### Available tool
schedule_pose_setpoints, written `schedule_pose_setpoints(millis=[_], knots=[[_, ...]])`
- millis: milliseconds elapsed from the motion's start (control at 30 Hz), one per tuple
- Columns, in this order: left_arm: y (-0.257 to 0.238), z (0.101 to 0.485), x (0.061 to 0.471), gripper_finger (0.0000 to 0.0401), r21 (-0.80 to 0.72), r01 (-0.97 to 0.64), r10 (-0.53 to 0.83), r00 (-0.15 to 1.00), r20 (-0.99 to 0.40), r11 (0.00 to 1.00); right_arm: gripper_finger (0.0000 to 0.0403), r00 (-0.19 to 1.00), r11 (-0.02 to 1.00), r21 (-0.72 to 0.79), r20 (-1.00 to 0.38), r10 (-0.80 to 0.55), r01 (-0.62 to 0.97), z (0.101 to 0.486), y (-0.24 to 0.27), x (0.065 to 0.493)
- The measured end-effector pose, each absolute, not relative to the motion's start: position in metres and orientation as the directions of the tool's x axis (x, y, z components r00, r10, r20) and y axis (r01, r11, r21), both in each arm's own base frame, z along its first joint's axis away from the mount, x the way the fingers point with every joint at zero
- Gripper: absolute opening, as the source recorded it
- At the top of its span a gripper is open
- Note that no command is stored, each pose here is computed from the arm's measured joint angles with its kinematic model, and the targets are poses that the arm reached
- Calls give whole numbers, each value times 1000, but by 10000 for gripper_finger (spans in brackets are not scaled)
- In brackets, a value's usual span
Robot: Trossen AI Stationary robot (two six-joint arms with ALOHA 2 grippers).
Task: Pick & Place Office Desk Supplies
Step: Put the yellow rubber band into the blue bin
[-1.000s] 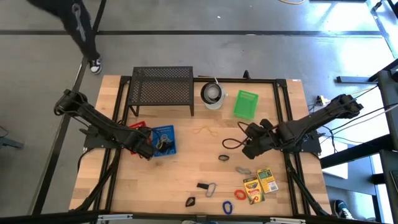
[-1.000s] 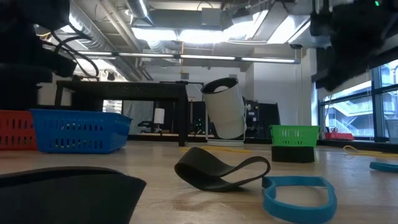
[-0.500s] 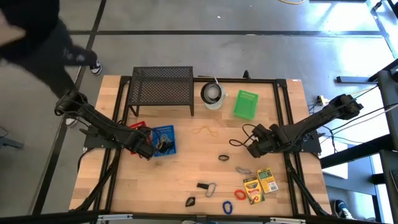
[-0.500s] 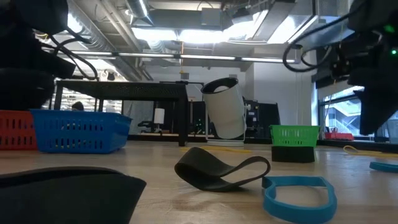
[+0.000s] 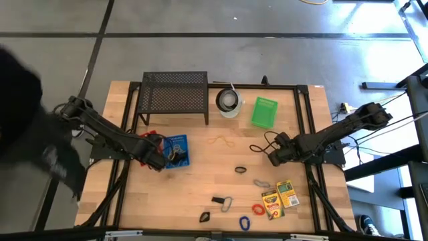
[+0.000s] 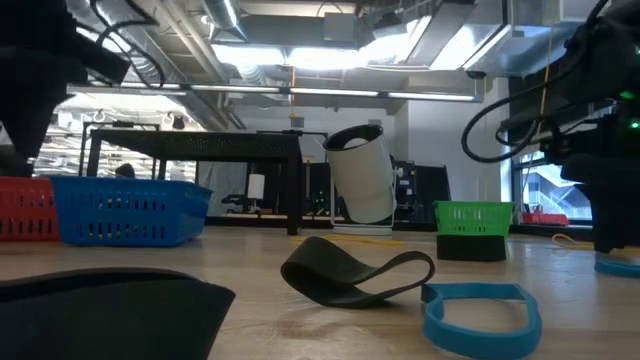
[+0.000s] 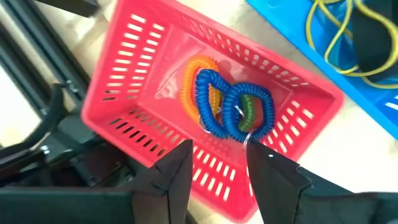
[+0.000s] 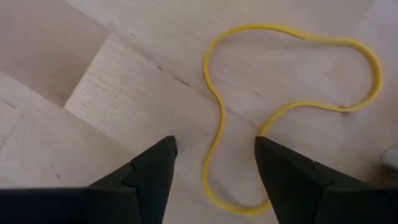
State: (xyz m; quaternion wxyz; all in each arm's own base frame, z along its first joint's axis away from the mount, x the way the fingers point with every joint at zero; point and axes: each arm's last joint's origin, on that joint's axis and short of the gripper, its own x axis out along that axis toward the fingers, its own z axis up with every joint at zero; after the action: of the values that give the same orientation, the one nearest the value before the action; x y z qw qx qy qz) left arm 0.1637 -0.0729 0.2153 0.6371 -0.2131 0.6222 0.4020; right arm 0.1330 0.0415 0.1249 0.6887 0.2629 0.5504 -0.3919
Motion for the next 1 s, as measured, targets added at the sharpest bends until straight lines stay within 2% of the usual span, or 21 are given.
schedule_pose_setpoints(millis=[233,467,767,933,1000], knots=[[-79,238,165,145,223,-762,255,-78,-964,608,200,85,572,-64,-969,-231,818,125,41,134],[-87,262,170,145,167,-752,275,20,-961,638,154,107,643,-38,-977,-186,765,124,43,137],[-96,285,175,145,111,-733,351,183,-919,672,64,124,666,-18,-978,-165,745,124,44,139],[-97,287,175,145,107,-729,378,219,-899,676,12,130,677,-13,-978,-160,736,124,45,140],[-97,287,175,145,107,-729,380,221,-898,676,5,130,677,-13,-978,-160,736,124,45,139]])
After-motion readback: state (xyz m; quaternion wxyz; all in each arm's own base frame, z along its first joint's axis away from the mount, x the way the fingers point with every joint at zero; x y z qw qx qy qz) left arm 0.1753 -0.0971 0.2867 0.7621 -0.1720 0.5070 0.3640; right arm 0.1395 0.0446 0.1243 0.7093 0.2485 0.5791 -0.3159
